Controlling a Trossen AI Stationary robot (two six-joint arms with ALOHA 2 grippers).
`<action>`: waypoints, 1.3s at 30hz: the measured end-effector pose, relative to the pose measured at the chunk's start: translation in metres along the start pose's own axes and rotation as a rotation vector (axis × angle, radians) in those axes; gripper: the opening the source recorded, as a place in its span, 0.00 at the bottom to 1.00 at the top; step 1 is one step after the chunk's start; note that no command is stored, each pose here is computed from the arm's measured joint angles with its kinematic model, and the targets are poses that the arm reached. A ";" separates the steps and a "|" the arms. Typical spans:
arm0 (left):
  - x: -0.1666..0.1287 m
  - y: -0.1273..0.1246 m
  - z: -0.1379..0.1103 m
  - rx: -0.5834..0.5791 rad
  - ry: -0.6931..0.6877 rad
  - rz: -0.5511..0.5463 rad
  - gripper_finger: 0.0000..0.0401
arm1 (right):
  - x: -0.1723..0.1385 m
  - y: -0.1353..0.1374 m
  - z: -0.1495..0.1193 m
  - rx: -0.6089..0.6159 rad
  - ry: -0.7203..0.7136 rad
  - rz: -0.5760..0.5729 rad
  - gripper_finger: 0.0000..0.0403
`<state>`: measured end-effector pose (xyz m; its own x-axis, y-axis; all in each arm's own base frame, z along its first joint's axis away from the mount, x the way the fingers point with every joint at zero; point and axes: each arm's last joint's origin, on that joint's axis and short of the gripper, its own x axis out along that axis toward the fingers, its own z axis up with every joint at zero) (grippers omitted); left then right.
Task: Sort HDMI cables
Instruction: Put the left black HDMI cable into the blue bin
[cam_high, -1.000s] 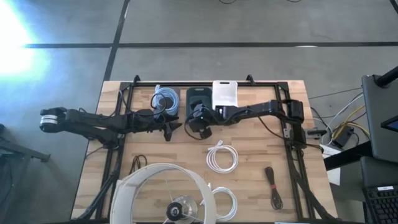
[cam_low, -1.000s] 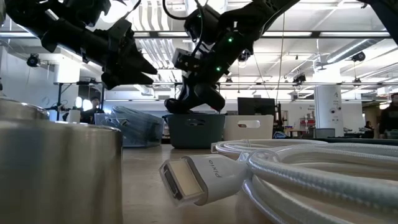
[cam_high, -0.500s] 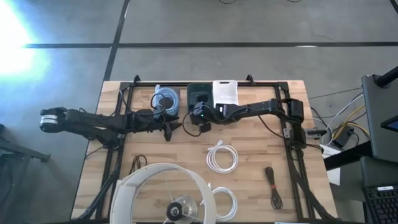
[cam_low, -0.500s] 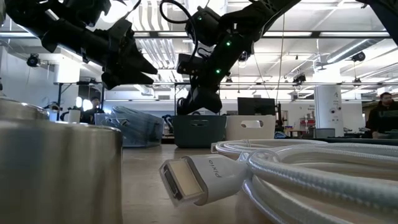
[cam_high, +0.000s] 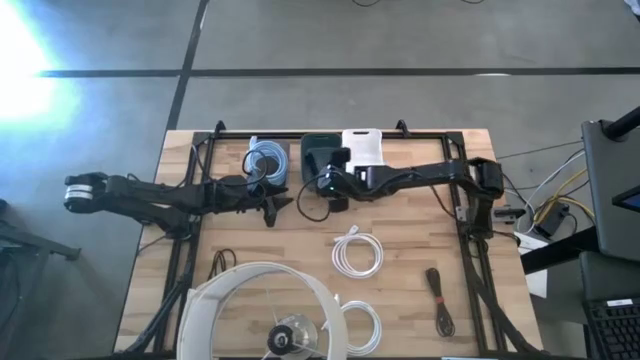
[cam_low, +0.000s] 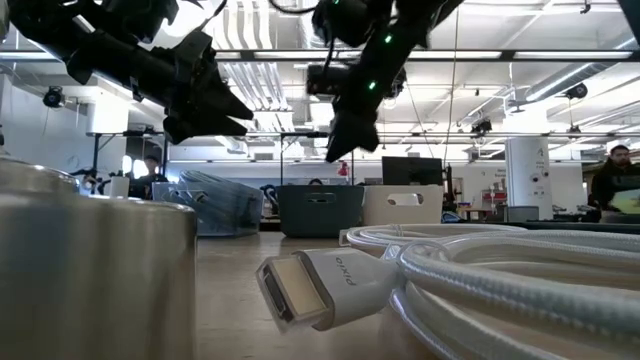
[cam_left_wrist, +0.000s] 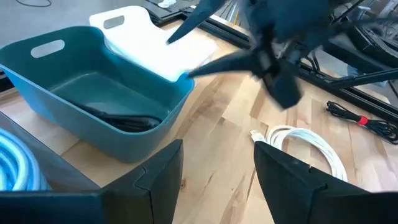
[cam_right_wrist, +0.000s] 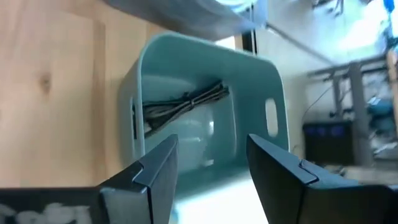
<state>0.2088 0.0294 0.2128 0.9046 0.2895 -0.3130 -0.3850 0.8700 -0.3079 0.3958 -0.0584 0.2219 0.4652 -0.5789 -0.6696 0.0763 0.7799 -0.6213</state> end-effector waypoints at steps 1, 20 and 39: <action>0.000 0.000 0.000 0.000 0.000 0.000 0.50 | -0.007 -0.002 -0.001 0.026 0.007 0.006 0.46; 0.000 -0.004 0.004 -0.126 -0.028 -0.023 0.50 | -0.139 0.025 -0.044 0.101 -0.370 0.686 0.45; -0.032 -0.075 0.031 -0.099 0.401 0.351 0.37 | -0.151 0.035 -0.119 0.344 -0.491 0.722 0.45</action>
<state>0.2144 -0.0329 0.2739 0.5851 0.3646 -0.7244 -0.6847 0.7008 -0.2002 0.2231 0.0274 0.2527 0.8158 0.1768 -0.5506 -0.1559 0.9841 0.0850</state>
